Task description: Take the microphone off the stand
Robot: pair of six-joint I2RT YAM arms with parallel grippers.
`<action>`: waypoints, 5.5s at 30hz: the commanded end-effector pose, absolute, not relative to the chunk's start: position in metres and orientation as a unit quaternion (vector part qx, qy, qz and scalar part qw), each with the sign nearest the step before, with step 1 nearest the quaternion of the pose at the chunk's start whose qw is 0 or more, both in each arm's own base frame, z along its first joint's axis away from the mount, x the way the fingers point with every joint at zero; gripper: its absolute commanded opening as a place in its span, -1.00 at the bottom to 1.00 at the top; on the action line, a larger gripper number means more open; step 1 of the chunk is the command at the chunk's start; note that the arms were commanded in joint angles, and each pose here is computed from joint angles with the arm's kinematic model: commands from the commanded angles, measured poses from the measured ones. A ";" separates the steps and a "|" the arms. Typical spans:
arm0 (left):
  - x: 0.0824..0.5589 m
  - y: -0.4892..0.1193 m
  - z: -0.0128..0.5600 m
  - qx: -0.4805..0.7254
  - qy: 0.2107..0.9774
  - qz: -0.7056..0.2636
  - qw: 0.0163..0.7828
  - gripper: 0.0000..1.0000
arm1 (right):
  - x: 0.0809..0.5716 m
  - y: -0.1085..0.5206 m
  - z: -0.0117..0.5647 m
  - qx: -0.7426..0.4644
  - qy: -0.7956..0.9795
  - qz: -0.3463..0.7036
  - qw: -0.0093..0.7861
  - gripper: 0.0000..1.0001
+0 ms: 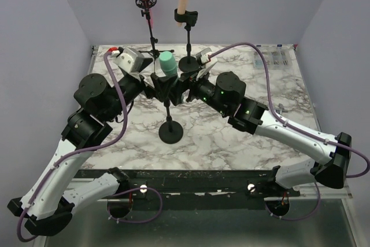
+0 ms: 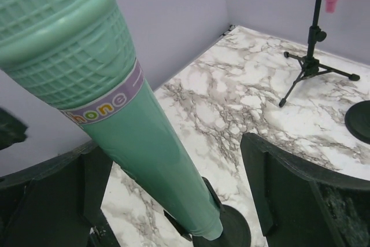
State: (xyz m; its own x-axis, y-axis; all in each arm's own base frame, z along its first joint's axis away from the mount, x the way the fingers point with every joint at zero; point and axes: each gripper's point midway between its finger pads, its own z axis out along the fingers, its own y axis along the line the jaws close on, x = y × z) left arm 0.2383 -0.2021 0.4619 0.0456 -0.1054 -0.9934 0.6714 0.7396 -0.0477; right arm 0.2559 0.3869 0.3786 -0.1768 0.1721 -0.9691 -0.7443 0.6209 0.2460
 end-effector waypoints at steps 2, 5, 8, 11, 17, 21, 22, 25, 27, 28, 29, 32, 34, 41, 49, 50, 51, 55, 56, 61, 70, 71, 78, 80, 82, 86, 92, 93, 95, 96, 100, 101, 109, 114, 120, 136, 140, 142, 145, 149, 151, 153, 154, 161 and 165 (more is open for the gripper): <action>0.218 -0.196 0.461 0.233 0.614 -0.299 0.692 0.98 | 0.264 0.384 0.404 -0.198 0.650 0.366 0.636 0.93; 0.206 -0.191 0.450 0.240 0.618 -0.303 0.685 0.97 | 0.266 0.387 0.401 -0.209 0.652 0.357 0.636 0.88; 0.199 -0.183 0.427 0.247 0.630 -0.293 0.675 0.98 | 0.266 0.389 0.399 -0.223 0.649 0.350 0.637 0.79; 0.196 -0.178 0.394 0.254 0.640 -0.280 0.669 0.98 | 0.265 0.392 0.398 -0.246 0.642 0.344 0.640 0.68; 0.198 -0.188 0.357 0.295 0.622 -0.278 0.671 0.97 | 0.268 0.394 0.396 -0.261 0.637 0.331 0.646 0.32; 0.197 -0.203 0.349 0.361 0.563 -0.292 0.684 0.96 | 0.271 0.393 0.395 -0.261 0.638 0.319 0.650 0.07; 0.200 -0.203 0.345 0.365 0.555 -0.288 0.690 0.96 | 0.272 0.392 0.395 -0.263 0.637 0.315 0.652 -0.01; 0.206 -0.199 0.346 0.385 0.533 -0.290 0.695 0.93 | 0.270 0.395 0.393 -0.281 0.633 0.313 0.650 -0.19; 0.211 -0.197 0.343 0.401 0.529 -0.283 0.692 0.92 | 0.267 0.397 0.391 -0.296 0.629 0.316 0.646 -0.24; 0.214 -0.196 0.341 0.410 0.528 -0.280 0.689 0.92 | 0.264 0.399 0.391 -0.301 0.626 0.320 0.644 -0.26; 0.217 -0.196 0.340 0.419 0.527 -0.280 0.685 0.91 | 0.263 0.399 0.391 -0.304 0.625 0.323 0.642 -0.26; 0.223 -0.198 0.333 0.443 0.517 -0.290 0.673 0.89 | 0.260 0.401 0.392 -0.321 0.615 0.321 0.645 -0.27; 0.221 -0.203 0.327 0.463 0.508 -0.316 0.654 0.89 | 0.258 0.403 0.392 -0.328 0.611 0.327 0.642 -0.29; 0.236 -0.199 0.334 0.474 0.506 -0.327 0.642 0.84 | 0.257 0.406 0.391 -0.329 0.612 0.331 0.638 -0.35; 0.234 -0.205 0.326 0.485 0.504 -0.358 0.619 0.57 | 0.259 0.410 0.392 -0.327 0.614 0.333 0.637 -0.35; 0.234 -0.204 0.327 0.484 0.504 -0.356 0.620 0.53 | 0.259 0.410 0.394 -0.327 0.613 0.333 0.637 -0.35; 0.234 -0.204 0.326 0.485 0.506 -0.354 0.619 0.47 | 0.260 0.411 0.394 -0.328 0.613 0.333 0.637 -0.36; 0.239 -0.202 0.322 0.486 0.518 -0.344 0.614 -0.12 | 0.260 0.413 0.395 -0.330 0.612 0.334 0.636 -0.38; 0.242 -0.202 0.322 0.482 0.522 -0.341 0.616 -0.75 | 0.260 0.414 0.395 -0.331 0.612 0.335 0.635 -0.39; 0.252 -0.196 0.315 0.468 0.542 -0.311 0.625 -1.00 | 0.261 0.414 0.401 -0.328 0.608 0.335 0.640 -0.42; 0.259 -0.196 0.309 0.458 0.565 -0.302 0.616 -1.00 | 0.268 0.401 0.437 -0.289 0.595 0.326 0.675 -0.86; 0.259 -0.196 0.309 0.457 0.567 -0.300 0.615 -1.00 | 0.268 0.396 0.445 -0.281 0.592 0.325 0.681 -0.92; 0.260 -0.197 0.306 0.457 0.572 -0.301 0.611 -1.00 | 0.242 0.356 0.518 -0.225 0.532 0.376 0.725 -0.99; 0.261 -0.197 0.305 0.456 0.576 -0.301 0.608 -1.00 | 0.241 0.341 0.528 -0.201 0.528 0.373 0.736 -0.99; 0.262 -0.197 0.302 0.455 0.579 -0.293 0.610 -1.00 | 0.244 0.324 0.529 -0.176 0.533 0.357 0.747 -0.99; 0.262 -0.196 0.290 0.437 0.597 -0.271 0.615 -1.00 | 0.255 0.288 0.506 -0.121 0.561 0.304 0.761 -0.99; 0.265 -0.191 0.257 0.394 0.642 -0.213 0.623 -1.00 | 0.253 0.255 0.473 -0.108 0.581 0.254 0.765 -0.99; 0.266 -0.188 0.250 0.378 0.650 -0.214 0.623 -1.00 | 0.253 0.251 0.470 -0.105 0.584 0.250 0.765 -0.99; 0.267 -0.184 0.238 0.350 0.670 -0.217 0.617 -1.00 | 0.253 0.246 0.464 -0.101 0.587 0.244 0.765 -0.99; 0.266 -0.185 0.230 0.345 0.679 -0.221 0.609 -1.00 | 0.252 0.245 0.463 -0.100 0.587 0.243 0.766 -0.99; 0.263 -0.187 0.197 0.332 0.718 -0.217 0.572 -1.00 | 0.253 0.246 0.459 -0.102 0.587 0.243 0.765 -0.98; 0.263 -0.188 0.189 0.334 0.723 -0.206 0.569 -1.00 | 0.253 0.248 0.458 -0.103 0.588 0.245 0.764 -0.99; 0.268 -0.192 0.171 0.310 0.741 -0.209 0.558 -1.00 | 0.255 0.249 0.450 -0.106 0.595 0.238 0.760 -0.99; 0.269 -0.191 0.163 0.306 0.749 -0.199 0.552 -1.00 | 0.252 0.242 0.450 -0.101 0.593 0.237 0.763 -0.99; 0.266 -0.194 0.164 0.309 0.746 -0.196 0.556 -1.00 | 0.252 0.239 0.449 -0.097 0.594 0.235 0.763 -0.99; 0.248 -0.203 0.220 0.312 0.683 -0.243 0.614 0.96 | 0.265 0.241 0.411 -0.098 0.630 0.190 0.746 -0.99; 0.239 -0.202 0.254 0.313 0.645 -0.257 0.648 0.97 | 0.268 0.244 0.386 -0.103 0.653 0.175 0.730 -0.98; 0.234 -0.199 0.280 0.311 0.623 -0.258 0.670 0.97 | 0.271 0.245 0.367 -0.111 0.670 0.160 0.717 -0.98; 0.233 -0.193 0.328 0.297 0.595 -0.250 0.704 0.97 | 0.275 0.247 0.332 -0.109 0.701 0.139 0.691 -0.98; 0.252 -0.172 0.379 0.240 0.598 -0.201 0.738 0.97 | 0.282 0.241 0.278 -0.110 0.745 0.083 0.652 -0.98; 0.264 -0.156 0.396 0.198 0.607 -0.168 0.751 0.97 | 0.288 0.233 0.252 -0.103 0.765 0.051 0.633 -0.97; 0.269 -0.149 0.401 0.185 0.605 -0.145 0.760 0.96 | 0.295 0.218 0.224 -0.093 0.794 0.018 0.600 -0.97; 0.270 -0.146 0.399 0.186 0.603 -0.136 0.764 0.97 | 0.299 0.213 0.212 -0.088 0.807 0.014 0.584 -0.98; 0.263 -0.141 0.366 0.198 0.597 -0.122 0.768 0.97 | 0.322 0.180 0.140 -0.045 0.880 -0.009 0.472 -0.99; 0.249 -0.141 0.375 0.205 0.571 -0.137 0.783 0.97 | 0.338 0.169 0.116 -0.036 0.902 -0.044 0.429 -0.99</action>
State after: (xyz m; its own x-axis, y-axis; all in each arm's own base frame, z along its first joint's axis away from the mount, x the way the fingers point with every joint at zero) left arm 0.2637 -0.1496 0.3483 0.2125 0.0609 -0.9753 0.4652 0.8714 0.1558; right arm 0.3329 0.1688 0.1328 -0.5435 -0.1254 -0.8300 -0.0444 0.9917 -0.1207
